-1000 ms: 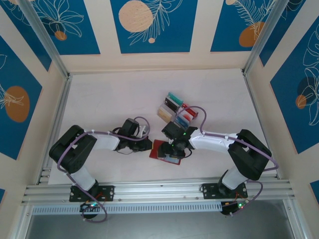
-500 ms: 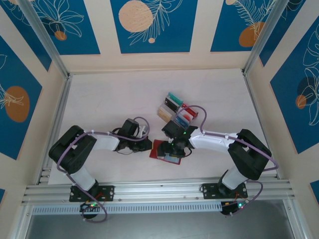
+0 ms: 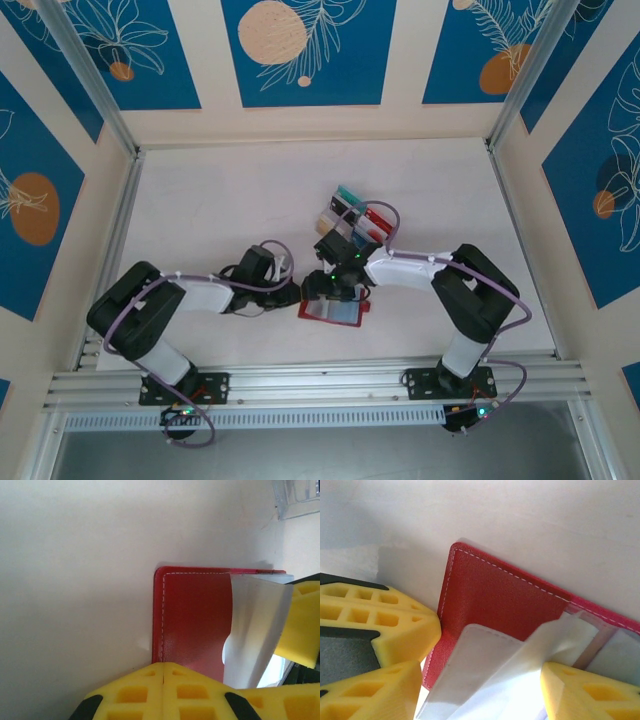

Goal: Put the credit cards into the card holder

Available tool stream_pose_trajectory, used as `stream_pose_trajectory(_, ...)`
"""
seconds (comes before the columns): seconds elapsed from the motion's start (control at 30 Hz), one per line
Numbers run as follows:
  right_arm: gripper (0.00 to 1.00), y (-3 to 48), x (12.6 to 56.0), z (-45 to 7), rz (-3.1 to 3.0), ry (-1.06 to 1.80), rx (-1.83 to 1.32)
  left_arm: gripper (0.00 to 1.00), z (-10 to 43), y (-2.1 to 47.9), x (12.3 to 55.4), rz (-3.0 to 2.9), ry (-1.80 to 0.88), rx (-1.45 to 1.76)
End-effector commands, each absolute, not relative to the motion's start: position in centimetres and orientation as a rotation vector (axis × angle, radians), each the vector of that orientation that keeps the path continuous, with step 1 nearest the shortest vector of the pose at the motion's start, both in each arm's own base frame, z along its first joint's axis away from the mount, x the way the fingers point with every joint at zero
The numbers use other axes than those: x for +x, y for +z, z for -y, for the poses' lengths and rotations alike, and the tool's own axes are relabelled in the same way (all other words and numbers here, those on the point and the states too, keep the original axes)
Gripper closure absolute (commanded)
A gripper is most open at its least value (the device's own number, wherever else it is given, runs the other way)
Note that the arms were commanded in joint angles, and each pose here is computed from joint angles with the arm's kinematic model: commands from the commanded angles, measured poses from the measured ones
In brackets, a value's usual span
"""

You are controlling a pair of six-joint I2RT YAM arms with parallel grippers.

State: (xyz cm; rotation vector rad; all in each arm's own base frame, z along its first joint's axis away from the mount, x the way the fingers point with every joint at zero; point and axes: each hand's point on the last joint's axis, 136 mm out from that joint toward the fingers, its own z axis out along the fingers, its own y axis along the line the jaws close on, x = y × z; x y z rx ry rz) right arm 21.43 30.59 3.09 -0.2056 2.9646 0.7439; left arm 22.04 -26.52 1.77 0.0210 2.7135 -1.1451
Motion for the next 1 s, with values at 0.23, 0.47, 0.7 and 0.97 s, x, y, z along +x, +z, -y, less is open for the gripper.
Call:
stream_pose_trajectory(0.23, 0.29, 1.3, 22.8, -32.7, -2.907, 0.834, -0.363, 1.00, 21.1, -1.0, 19.1, -2.849, -0.860, -0.200)
stream_pose_trajectory(0.47, 0.22, 2.5, 22.6, -32.8, -2.903, 0.864, -0.417, 0.93, 19.3, 2.1, 19.8, -2.772, -0.886, -0.273)
stream_pose_trajectory(0.7, 0.21, 4.4, 22.3, -34.0, -2.883, 1.014, -0.423, 0.85, 20.0, 5.4, 20.7, -2.717, -0.958, -0.190)
stream_pose_trajectory(0.97, 0.23, 6.1, 22.5, -34.7, -2.838, 1.147, -0.395, 0.83, 21.1, 7.3, 21.5, -2.689, -1.012, -0.126)
